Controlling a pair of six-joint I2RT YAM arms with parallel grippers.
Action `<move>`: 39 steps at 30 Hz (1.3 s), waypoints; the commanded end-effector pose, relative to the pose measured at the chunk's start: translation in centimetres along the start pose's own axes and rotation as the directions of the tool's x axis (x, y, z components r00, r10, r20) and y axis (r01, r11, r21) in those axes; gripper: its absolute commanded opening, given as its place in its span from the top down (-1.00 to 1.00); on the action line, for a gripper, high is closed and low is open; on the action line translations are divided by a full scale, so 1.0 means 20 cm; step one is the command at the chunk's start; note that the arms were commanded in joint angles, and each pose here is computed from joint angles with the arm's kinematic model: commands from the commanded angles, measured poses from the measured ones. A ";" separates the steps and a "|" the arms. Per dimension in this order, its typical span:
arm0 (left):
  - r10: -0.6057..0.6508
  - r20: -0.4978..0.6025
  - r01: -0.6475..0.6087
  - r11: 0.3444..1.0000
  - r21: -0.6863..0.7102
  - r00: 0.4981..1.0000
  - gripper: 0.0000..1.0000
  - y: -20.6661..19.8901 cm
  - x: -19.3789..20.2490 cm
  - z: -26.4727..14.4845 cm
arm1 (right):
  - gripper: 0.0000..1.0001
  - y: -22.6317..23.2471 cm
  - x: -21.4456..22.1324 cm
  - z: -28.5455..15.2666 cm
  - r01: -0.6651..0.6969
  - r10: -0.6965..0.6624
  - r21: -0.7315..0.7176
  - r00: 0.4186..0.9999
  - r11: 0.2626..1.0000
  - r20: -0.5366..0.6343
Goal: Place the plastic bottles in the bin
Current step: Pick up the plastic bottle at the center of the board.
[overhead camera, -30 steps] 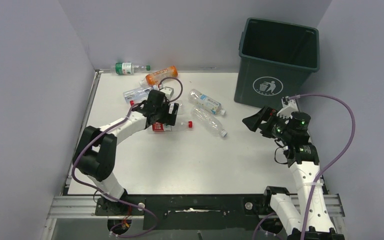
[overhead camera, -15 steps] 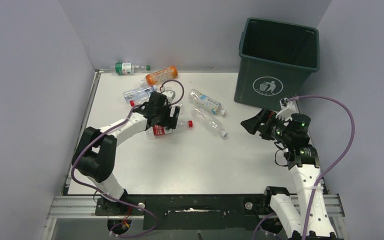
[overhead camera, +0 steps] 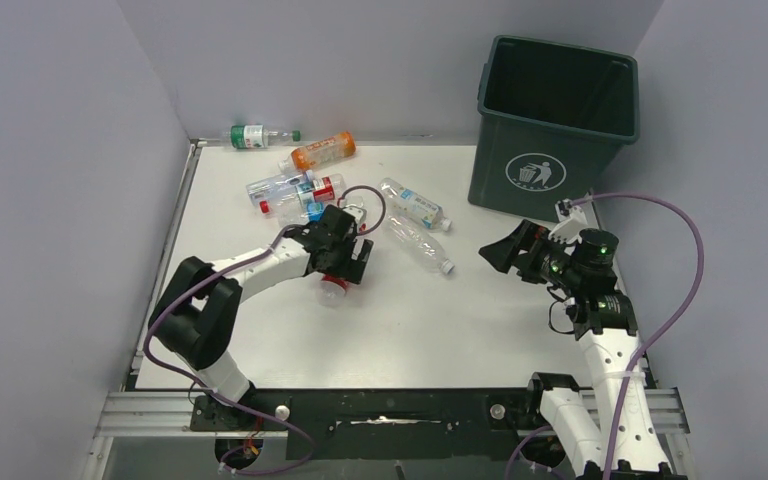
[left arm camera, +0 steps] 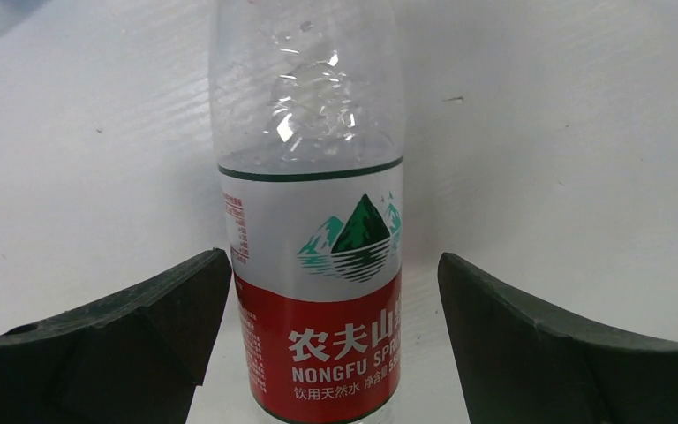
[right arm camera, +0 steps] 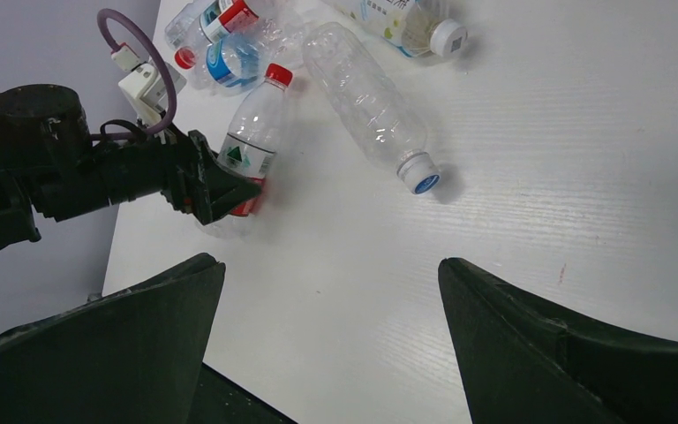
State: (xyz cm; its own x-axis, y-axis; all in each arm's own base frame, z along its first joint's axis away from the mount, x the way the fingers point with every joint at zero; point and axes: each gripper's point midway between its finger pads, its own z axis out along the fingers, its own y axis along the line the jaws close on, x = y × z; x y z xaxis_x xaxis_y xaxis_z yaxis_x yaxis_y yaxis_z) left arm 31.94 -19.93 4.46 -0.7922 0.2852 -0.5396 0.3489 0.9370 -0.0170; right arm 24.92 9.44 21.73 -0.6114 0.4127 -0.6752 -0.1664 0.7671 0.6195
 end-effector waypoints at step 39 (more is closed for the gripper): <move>-0.186 0.449 0.008 0.930 0.368 0.874 -0.01 -0.42 -0.94 -0.89 | -0.96 0.06 -0.02 -0.02 0.017 -0.016 -0.045 1.000 0.999 0.013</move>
State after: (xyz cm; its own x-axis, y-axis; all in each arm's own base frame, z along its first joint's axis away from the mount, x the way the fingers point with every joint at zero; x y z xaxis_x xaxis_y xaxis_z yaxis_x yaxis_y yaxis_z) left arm 34.31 -27.73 22.82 -0.6217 0.0629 -0.7808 0.4286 0.8617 -0.2718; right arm 24.50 9.61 21.11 -0.6230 0.4121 -0.6648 -0.1652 0.7615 0.6268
